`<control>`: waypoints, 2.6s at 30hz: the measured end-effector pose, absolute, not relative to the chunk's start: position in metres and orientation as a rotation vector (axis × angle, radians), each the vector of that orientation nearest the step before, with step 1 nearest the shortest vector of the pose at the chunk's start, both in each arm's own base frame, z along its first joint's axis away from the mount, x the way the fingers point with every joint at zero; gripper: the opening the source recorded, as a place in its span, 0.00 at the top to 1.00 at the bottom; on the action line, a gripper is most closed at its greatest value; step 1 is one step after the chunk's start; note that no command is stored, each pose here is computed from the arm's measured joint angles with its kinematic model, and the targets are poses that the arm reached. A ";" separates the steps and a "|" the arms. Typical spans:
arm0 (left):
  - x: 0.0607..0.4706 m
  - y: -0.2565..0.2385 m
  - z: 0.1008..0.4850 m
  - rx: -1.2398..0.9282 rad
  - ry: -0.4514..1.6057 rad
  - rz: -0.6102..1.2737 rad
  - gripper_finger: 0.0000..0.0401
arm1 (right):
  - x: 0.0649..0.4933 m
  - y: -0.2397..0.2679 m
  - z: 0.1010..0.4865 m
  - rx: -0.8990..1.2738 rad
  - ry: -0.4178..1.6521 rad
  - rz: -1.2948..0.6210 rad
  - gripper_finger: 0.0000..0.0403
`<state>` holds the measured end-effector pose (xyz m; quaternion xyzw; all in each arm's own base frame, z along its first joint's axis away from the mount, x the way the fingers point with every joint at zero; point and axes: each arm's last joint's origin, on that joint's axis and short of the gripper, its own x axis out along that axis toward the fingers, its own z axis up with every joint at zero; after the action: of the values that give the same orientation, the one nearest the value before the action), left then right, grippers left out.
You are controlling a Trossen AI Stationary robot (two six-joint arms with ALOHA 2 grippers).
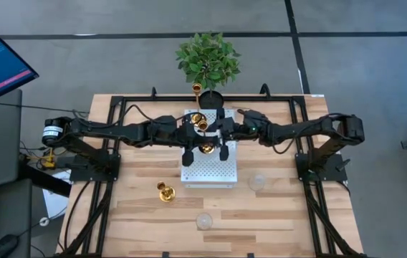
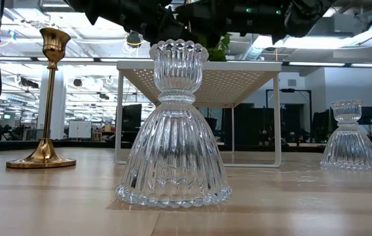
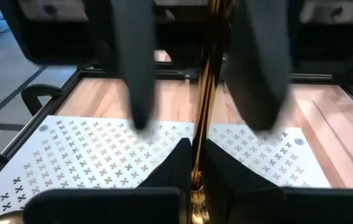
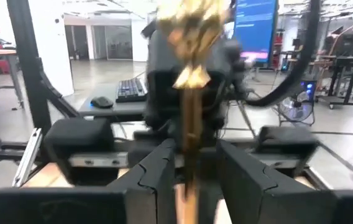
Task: Pick & Place candle stick holders
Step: Align the top gold candle holder with the other gold candle holder on the shelf
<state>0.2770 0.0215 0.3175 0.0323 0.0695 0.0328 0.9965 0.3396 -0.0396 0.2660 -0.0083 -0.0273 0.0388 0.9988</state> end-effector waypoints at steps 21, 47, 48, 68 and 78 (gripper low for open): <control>0.277 0.022 0.316 0.069 0.148 0.079 0.88 | 0.334 -0.041 0.267 -0.041 0.003 0.098 0.99; 0.202 0.017 0.359 0.067 0.102 0.087 0.82 | 0.276 -0.089 0.263 -0.056 -0.096 -0.091 1.00; 0.201 0.017 0.360 0.067 0.100 0.087 0.82 | 0.277 -0.092 0.262 -0.056 -0.110 -0.088 1.00; 0.212 0.018 0.350 0.064 0.162 0.085 0.82 | 0.302 -0.134 0.236 0.001 -0.070 -0.150 1.00; 0.215 0.018 0.347 0.064 0.176 0.084 0.82 | 0.309 -0.139 0.237 -0.018 -0.039 -0.159 1.00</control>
<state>0.2153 0.0182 0.3472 0.0317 0.0880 0.0421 0.9947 0.3092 -0.1388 0.2373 -0.0091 -0.0194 -0.0793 0.9966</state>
